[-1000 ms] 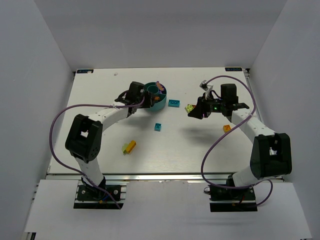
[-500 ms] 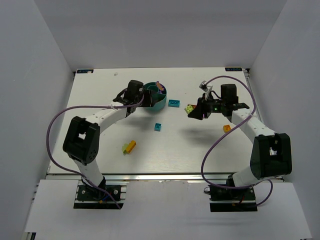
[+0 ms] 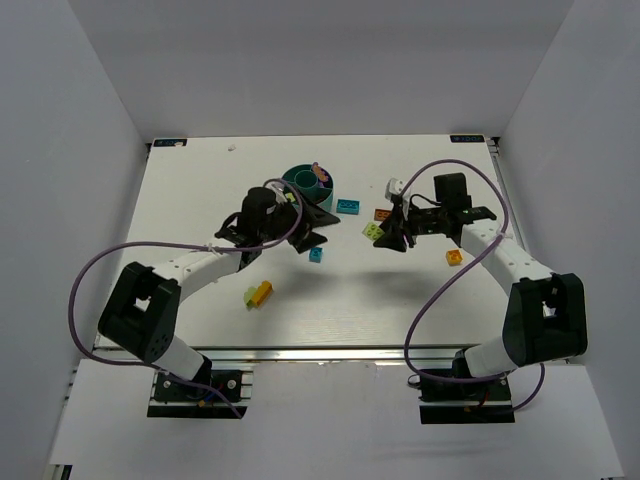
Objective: Sort the legos into containers by color
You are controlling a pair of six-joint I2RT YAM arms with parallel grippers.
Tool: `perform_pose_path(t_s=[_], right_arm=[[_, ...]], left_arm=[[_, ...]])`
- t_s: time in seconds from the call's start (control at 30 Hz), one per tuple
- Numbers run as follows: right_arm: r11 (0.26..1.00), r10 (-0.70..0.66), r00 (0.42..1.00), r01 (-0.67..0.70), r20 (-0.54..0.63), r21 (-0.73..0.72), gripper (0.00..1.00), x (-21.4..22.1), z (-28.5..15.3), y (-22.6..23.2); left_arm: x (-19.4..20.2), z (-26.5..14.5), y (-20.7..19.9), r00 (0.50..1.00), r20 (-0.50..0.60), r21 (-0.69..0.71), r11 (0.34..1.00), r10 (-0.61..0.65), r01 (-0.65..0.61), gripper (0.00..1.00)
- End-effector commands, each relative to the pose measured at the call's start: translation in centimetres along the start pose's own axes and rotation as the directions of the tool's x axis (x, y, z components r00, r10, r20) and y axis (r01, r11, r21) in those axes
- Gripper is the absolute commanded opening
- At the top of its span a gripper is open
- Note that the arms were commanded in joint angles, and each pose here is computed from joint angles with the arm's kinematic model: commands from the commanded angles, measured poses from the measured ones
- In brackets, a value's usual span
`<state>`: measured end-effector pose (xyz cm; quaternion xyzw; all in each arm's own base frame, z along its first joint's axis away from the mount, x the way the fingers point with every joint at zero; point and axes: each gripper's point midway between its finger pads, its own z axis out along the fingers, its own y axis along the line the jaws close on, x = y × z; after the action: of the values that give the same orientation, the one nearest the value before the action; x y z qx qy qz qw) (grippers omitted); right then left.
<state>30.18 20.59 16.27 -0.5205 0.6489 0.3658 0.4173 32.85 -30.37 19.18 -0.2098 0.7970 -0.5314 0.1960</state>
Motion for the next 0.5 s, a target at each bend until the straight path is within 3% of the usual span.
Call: perform_pose_path(t_s=[0.0,0.27,0.47], right_arm=[[0.985,-0.153,0.987,0.156,0.048,-0.067,0.00,-2.6,0.3,1.3],[0.979,-0.154,0.987,0.158,0.041,-0.131,0.00,-3.2,1.7,3.3],[0.974,-0.145,0.988,0.151,0.050,-0.171,0.00,-3.4,2.0,4.4]], left_arm=[[4.9,-0.2,-1.5,0.951,-0.161,0.181,0.955,0.266,-0.236,0.82],[6.7,0.2,-3.3,0.926,-0.145,0.340,0.897,0.348,-0.284,0.85],[7.2,0.5,-3.6,0.905,-0.156,0.356,0.877,0.397,-0.323,0.83]])
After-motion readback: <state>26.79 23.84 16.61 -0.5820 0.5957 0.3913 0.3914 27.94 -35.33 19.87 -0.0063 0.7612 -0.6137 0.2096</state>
